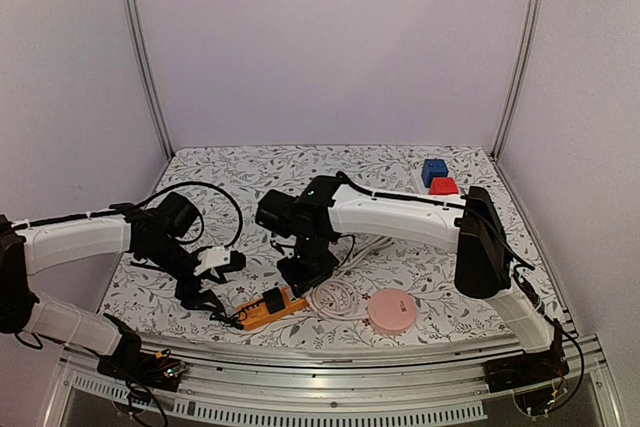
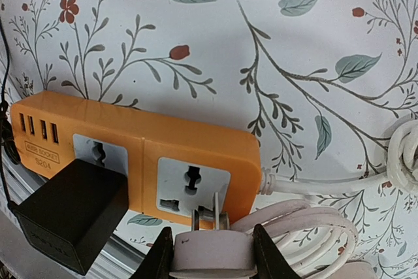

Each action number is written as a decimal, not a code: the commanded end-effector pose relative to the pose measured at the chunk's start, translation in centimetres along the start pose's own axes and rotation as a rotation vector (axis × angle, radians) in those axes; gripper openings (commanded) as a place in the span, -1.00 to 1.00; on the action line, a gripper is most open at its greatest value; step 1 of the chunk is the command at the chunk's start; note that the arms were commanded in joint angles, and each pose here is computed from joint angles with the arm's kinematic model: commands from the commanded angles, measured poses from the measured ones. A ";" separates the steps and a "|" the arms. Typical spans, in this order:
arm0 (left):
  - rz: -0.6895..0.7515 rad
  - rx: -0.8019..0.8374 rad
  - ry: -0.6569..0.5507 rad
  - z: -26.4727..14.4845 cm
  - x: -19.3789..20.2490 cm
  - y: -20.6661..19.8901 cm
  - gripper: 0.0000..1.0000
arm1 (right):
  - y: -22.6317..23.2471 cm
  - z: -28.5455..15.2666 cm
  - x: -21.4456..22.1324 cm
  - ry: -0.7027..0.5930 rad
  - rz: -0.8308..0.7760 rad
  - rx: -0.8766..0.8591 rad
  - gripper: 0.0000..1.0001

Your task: Insert the plug

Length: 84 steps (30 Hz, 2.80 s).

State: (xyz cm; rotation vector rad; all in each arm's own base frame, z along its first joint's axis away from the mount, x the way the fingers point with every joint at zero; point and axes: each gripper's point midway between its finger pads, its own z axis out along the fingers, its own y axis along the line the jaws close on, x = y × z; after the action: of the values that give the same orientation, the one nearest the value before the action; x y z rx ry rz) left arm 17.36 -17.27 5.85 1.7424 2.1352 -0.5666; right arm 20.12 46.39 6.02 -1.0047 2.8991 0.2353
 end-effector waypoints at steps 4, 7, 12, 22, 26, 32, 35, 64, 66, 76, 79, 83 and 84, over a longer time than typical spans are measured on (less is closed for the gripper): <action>0.137 0.037 -0.011 2.4 -0.7 -0.8 0.48 | -2.3 1.7 0.3 0.051 0.011 0.041 -1.00; 0.164 0.067 -0.028 2.9 -1.3 -1.6 0.47 | -3.0 1.6 0.3 0.056 0.016 0.047 -1.00; 0.214 0.100 -0.071 3.5 -2.9 -2.5 0.46 | -4.9 1.2 0.9 0.062 0.017 0.091 -1.00; 0.222 0.086 -0.111 2.8 -4.9 -1.6 0.45 | -5.2 0.7 1.1 0.074 -0.012 0.082 -1.00; 0.192 0.039 -0.109 2.3 -4.8 -0.6 0.45 | -4.9 1.2 1.1 0.077 0.006 0.068 -1.00; 0.162 -0.010 -0.137 1.4 -4.4 0.3 0.45 | -4.1 0.1 0.1 0.021 0.028 0.041 -1.00; 0.157 0.039 -0.127 2.0 -3.7 -0.5 0.45 | -3.7 -0.5 -0.4 0.000 0.034 0.027 -1.00; 0.126 0.036 -0.095 1.0 -1.9 -0.6 0.45 | 2.3 -0.2 -1.0 -0.022 0.004 -0.107 -1.00; 0.124 0.033 -0.095 1.0 -2.0 -0.4 0.45 | 1.6 0.5 -0.7 0.000 0.014 -0.087 -1.00; 0.120 0.031 -0.093 1.0 -1.9 -0.4 0.45 | 0.3 0.7 1.5 0.072 0.012 -0.022 -1.00; 0.117 0.031 -0.091 1.0 -1.9 -0.4 0.45 | 0.4 1.0 1.5 0.076 0.010 -0.025 -1.00; 0.116 0.031 -0.089 1.1 -1.8 -0.4 0.45 | 0.9 1.8 0.9 0.073 0.006 -0.043 -1.00; 0.115 0.030 -0.087 1.1 -1.8 -0.4 0.45 | 0.9 2.2 1.0 0.079 0.005 -0.040 -1.00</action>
State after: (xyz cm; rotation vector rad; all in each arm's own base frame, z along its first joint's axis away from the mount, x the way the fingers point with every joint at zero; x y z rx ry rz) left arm 17.66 -19.68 6.20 1.8083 1.9414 -0.6183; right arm 19.21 46.99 5.99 -1.0159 2.9326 0.3038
